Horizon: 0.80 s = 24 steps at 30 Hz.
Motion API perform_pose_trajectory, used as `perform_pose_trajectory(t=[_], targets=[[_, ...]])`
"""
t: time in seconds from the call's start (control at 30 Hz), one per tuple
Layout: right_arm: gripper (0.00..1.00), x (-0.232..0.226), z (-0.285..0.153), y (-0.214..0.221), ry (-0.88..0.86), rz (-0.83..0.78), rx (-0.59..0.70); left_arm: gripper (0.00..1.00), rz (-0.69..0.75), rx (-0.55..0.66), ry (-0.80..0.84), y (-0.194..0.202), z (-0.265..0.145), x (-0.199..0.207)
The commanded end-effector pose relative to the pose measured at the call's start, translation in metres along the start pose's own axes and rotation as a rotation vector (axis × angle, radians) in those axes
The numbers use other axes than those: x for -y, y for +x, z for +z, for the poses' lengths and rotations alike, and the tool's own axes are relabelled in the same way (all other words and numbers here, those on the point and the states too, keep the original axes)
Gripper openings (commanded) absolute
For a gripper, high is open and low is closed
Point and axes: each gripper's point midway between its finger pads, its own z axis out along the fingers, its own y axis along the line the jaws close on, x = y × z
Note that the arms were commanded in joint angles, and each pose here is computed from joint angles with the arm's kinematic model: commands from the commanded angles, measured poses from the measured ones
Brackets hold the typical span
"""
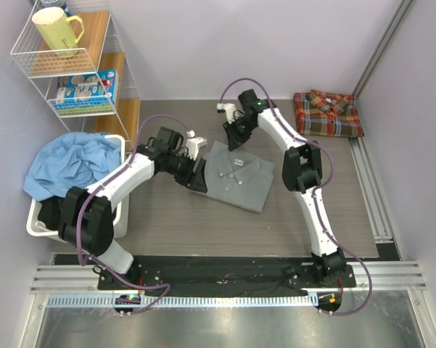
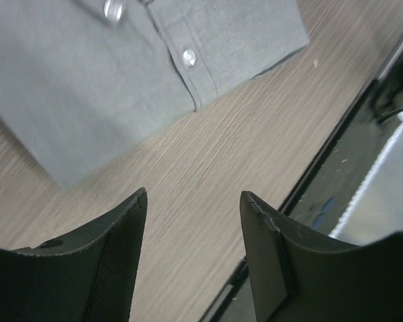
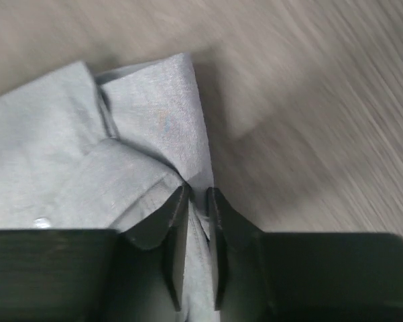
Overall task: Fold and stack the long sleeve shirts
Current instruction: Fold the shirt
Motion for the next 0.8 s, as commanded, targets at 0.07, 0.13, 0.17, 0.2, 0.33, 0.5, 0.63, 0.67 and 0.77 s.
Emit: perform_pose_trajectory(t=[0.07, 0.13, 0.17, 0.2, 0.33, 0.5, 0.63, 0.67, 0.77], targets=[[0.43, -0.016, -0.102, -0.055, 0.113, -0.136, 0.208, 0.58, 0.354, -0.05, -0.126, -0.021, 0.034, -0.012], [0.53, -0.013, -0.137, -0.05, 0.123, -0.085, 0.272, 0.57, 0.362, -0.106, -0.15, -0.021, 0.057, -0.024], [0.57, -0.012, -0.145, -0.046, 0.122, -0.031, 0.286, 0.56, 0.382, -0.091, -0.167, -0.036, 0.062, -0.024], [0.59, 0.0, -0.16, -0.037, 0.138, 0.018, 0.302, 0.55, 0.391, -0.107, -0.168, -0.036, 0.07, -0.022], [0.59, 0.012, -0.177, 0.012, 0.08, 0.239, 0.291, 0.51, 0.31, -0.183, -0.19, -0.027, 0.106, -0.029], [0.59, 0.008, -0.186, 0.092, -0.02, 0.53, 0.259, 0.47, 0.085, -0.262, -0.156, 0.008, 0.141, -0.004], [0.58, 0.0, -0.182, 0.14, -0.073, 0.673, 0.246, 0.49, -0.024, -0.241, -0.097, 0.012, 0.155, 0.02], [0.57, -0.001, -0.183, 0.148, -0.088, 0.698, 0.253, 0.5, -0.006, -0.222, -0.105, 0.007, 0.151, 0.017], [0.55, -0.016, -0.176, 0.165, -0.127, 0.747, 0.257, 0.55, 0.089, -0.109, -0.079, -0.022, 0.126, 0.022]])
